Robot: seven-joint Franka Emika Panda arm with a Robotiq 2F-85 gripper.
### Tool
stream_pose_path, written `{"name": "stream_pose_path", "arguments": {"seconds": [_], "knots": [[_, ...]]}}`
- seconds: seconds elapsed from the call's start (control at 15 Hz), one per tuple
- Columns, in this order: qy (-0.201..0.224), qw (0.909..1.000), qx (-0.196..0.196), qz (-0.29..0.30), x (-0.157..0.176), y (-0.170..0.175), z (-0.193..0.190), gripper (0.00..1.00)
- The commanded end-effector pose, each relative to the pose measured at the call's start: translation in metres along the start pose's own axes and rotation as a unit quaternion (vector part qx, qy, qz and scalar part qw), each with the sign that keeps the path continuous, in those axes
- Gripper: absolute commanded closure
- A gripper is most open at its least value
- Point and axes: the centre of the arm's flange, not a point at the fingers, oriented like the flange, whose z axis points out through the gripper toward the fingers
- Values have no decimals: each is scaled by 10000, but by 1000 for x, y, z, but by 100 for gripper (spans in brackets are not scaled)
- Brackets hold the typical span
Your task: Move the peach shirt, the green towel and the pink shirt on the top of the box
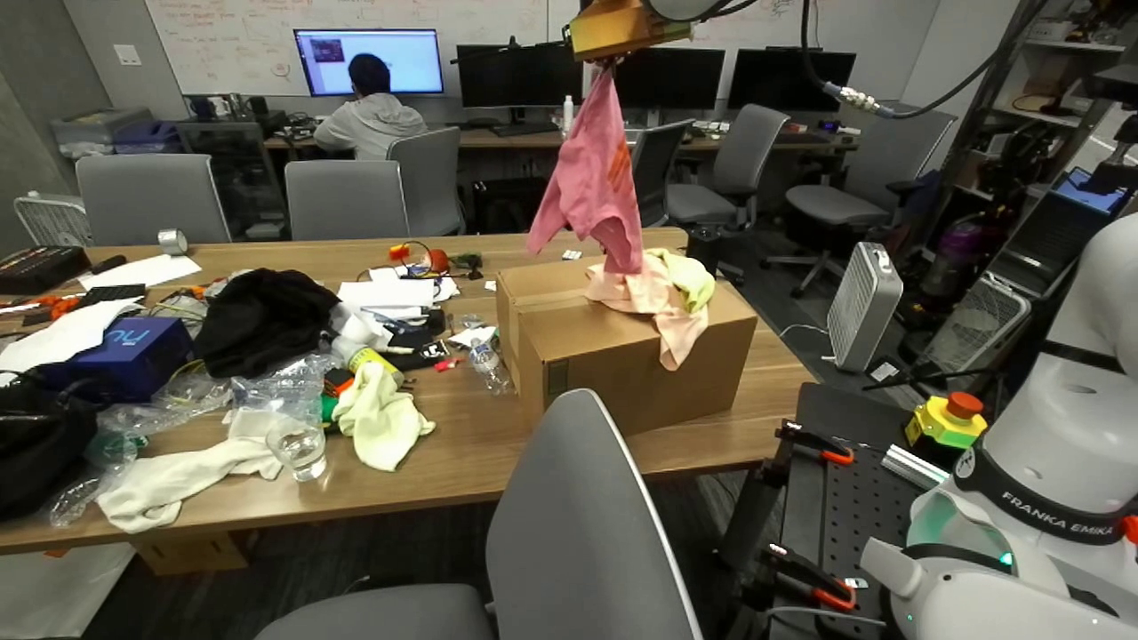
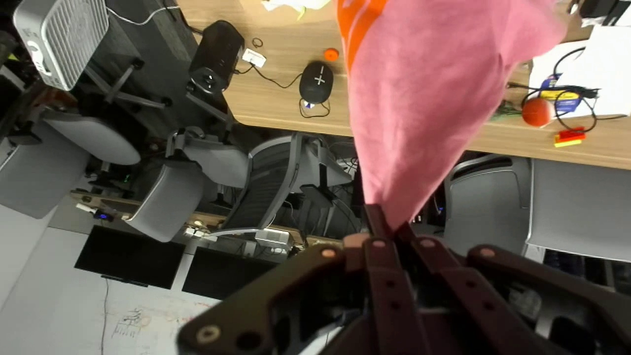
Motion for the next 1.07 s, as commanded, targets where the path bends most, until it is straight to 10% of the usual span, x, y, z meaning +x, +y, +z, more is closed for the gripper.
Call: {"name": "stream_pose_path", "arguments": {"seconds": [0.0, 0.13, 0.2, 0.87, 1.0], "knots": [[174, 9997, -154, 72, 9, 13, -1, 99], [139, 9997, -215, 19, 11, 15, 0, 99], [118, 9997, -218, 42, 10, 16, 0, 71], [-597, 9940, 228, -890, -10, 18, -7, 1], [-902, 9867, 509, -1251, -37, 10, -16, 0]]}}
